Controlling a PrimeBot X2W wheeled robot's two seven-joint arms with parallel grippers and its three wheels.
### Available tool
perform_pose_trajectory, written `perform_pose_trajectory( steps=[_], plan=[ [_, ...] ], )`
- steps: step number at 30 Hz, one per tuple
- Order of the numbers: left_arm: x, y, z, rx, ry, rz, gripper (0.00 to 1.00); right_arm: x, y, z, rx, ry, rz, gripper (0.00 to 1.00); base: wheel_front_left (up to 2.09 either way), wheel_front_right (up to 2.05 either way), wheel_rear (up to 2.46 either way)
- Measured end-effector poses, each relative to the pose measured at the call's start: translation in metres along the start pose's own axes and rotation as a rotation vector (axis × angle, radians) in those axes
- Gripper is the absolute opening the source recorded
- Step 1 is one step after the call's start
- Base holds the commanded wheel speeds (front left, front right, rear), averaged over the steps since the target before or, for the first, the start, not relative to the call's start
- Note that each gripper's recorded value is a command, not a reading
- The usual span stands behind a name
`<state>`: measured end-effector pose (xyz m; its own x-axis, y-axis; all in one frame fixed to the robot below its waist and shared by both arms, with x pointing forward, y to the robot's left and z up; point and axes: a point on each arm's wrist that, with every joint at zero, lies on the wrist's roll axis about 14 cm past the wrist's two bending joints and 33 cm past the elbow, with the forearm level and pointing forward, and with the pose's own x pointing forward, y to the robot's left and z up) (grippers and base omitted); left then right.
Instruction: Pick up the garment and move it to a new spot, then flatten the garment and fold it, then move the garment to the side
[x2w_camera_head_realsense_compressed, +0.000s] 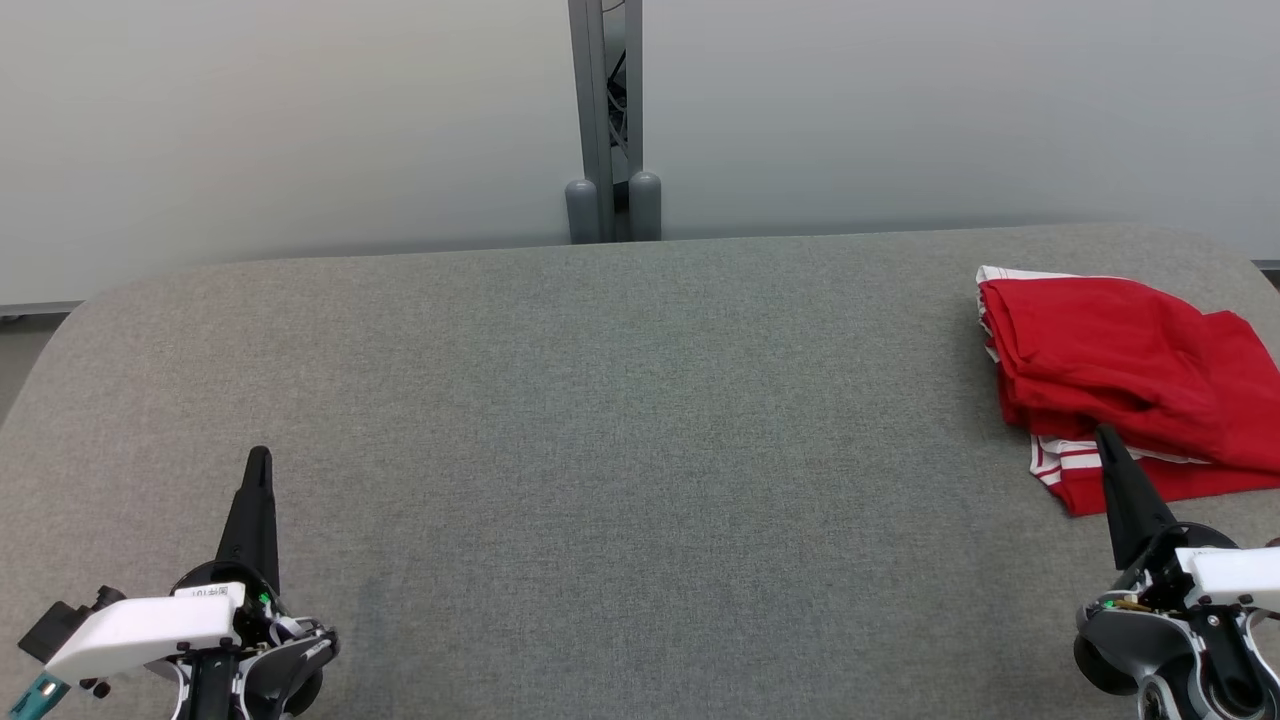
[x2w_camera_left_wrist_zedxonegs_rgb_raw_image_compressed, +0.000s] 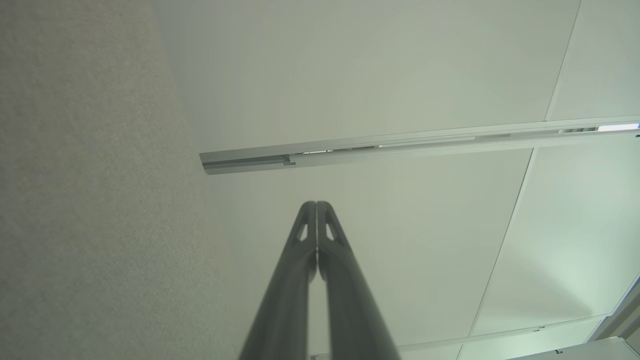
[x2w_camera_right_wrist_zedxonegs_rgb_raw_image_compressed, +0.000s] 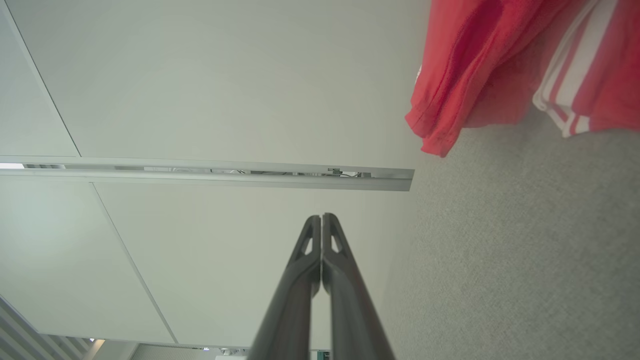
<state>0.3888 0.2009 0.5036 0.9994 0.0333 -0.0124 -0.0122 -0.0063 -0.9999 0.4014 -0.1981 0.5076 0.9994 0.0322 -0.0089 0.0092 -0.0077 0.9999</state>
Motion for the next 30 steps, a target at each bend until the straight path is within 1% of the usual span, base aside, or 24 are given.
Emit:
perform_pose_trajectory(
  steps=[30],
  plan=[
    [0.0, 0.0, 0.0, -0.001, 0.001, 0.0, 0.0, 0.0, 0.0, 0.0002, -0.001, -0.001, 0.0, 0.0, 0.0, 0.0, 0.0]
  ],
)
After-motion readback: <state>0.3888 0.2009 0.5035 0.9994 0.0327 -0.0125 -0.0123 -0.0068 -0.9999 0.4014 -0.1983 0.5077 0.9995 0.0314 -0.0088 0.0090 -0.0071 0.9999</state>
